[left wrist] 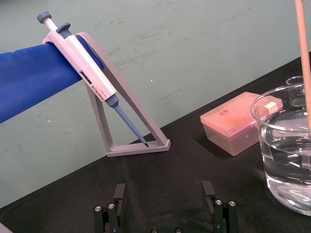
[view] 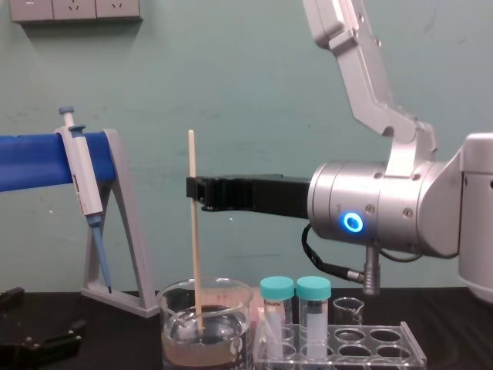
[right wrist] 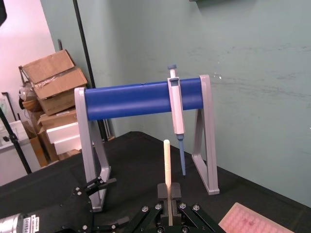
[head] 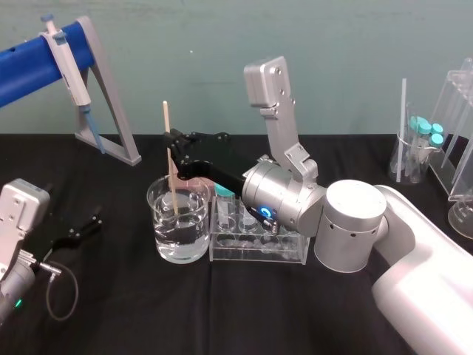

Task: Hold the thermometer with one hand and immerse one end into the beaker, then reinsert it into the test tube rack.

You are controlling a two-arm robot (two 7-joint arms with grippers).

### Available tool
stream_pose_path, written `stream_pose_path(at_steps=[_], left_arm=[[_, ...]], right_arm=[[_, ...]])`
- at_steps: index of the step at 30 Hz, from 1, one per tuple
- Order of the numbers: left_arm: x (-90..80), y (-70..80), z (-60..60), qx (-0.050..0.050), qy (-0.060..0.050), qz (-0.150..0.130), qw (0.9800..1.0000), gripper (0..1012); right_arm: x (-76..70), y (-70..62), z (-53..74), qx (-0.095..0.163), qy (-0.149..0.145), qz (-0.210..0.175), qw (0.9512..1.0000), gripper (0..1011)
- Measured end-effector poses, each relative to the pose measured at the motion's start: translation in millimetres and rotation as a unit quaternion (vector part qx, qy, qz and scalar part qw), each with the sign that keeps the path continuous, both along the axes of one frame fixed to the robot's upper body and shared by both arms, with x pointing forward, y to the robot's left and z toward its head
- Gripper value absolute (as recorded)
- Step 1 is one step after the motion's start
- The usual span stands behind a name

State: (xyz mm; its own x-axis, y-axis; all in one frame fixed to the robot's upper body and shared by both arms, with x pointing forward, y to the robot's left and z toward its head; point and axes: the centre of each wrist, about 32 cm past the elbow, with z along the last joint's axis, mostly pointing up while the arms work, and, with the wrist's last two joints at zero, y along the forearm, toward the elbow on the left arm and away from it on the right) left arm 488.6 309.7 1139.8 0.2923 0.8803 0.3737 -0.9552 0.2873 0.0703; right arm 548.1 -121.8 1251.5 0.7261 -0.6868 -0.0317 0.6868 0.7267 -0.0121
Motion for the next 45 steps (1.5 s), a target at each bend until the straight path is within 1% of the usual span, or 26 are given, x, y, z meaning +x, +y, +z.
stream_pose_path(at_steps=[4,10,18,45], left_arm=[[0.0,0.0,0.0,0.000,0.000,0.000,1.0000,1004],[0.0,0.0,0.0,0.000,0.000,0.000,1.0000,1004],[0.0,0.0,0.0,0.000,0.000,0.000,1.0000,1004],[0.0,0.0,0.0,0.000,0.000,0.000,1.0000,1004]], right_arm=[[0.5,0.5,-4.6,-0.003,-0.004,-0.004,1.0000,43],[2.3,-0.6,-10.5,-0.004,0.000,-0.014,0.9999,43],[3.0,-1.7,-14.4,-0.002,0.006,-0.020,0.9998,43],[3.0,-1.9,-14.1,-0.003,0.007,-0.019,0.9998,43]])
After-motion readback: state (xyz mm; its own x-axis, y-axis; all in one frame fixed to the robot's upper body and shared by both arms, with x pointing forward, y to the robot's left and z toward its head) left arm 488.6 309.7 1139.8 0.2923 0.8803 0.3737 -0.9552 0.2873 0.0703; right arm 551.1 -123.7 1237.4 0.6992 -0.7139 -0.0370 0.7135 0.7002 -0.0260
